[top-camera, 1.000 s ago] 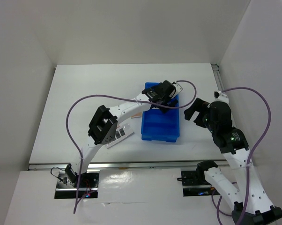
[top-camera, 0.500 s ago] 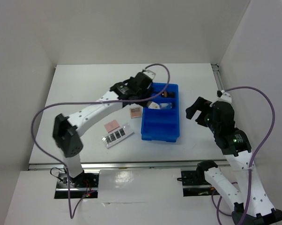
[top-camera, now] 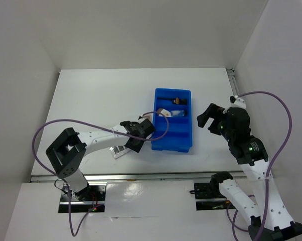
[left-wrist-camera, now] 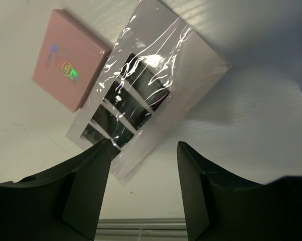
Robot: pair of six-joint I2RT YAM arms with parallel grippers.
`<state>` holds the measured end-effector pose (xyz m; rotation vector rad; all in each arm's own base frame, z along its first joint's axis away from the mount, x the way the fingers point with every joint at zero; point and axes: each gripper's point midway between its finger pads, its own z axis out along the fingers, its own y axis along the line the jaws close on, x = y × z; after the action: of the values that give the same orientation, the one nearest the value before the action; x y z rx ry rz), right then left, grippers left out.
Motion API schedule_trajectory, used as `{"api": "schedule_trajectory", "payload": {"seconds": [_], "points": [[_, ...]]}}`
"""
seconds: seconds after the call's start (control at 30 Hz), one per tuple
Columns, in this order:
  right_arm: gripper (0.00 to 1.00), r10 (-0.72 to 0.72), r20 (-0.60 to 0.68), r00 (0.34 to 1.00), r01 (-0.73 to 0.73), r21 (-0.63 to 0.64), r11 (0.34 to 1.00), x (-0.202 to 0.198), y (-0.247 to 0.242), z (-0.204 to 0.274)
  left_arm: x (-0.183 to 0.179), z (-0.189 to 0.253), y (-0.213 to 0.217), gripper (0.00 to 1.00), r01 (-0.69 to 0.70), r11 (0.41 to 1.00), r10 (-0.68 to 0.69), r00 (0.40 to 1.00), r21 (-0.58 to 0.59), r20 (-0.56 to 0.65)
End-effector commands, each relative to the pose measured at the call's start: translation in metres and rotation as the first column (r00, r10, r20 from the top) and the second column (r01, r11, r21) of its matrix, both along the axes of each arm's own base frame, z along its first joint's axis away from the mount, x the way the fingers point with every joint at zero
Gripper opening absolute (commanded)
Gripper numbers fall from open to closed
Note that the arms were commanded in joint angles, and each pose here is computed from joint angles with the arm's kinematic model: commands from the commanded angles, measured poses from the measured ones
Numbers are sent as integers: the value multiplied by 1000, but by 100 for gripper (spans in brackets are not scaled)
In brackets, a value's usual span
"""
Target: Organize the makeup
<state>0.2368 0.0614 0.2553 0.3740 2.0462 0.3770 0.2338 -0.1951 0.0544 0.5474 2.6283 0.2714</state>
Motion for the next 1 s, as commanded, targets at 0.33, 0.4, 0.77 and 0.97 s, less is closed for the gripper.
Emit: {"api": "schedule_trajectory", "payload": {"seconds": [0.33,0.4,0.77,0.97], "points": [[100,26,60,998,-27,14,1000,7,6,17,27,-35,-40,70,-52,995,57,997,-90,54],[100,26,69,997,-27,16,1000,6,5,19,28,-43,-39,67,-55,996,59,997,-70,52],[100,34,77,996,-36,21,999,4,7,21,37,-39,-36,28,-72,996,76,994,-58,80],[100,42,67,997,-44,23,999,2,8,19,33,-7,-26,0,-95,994,101,990,-58,98]]}}
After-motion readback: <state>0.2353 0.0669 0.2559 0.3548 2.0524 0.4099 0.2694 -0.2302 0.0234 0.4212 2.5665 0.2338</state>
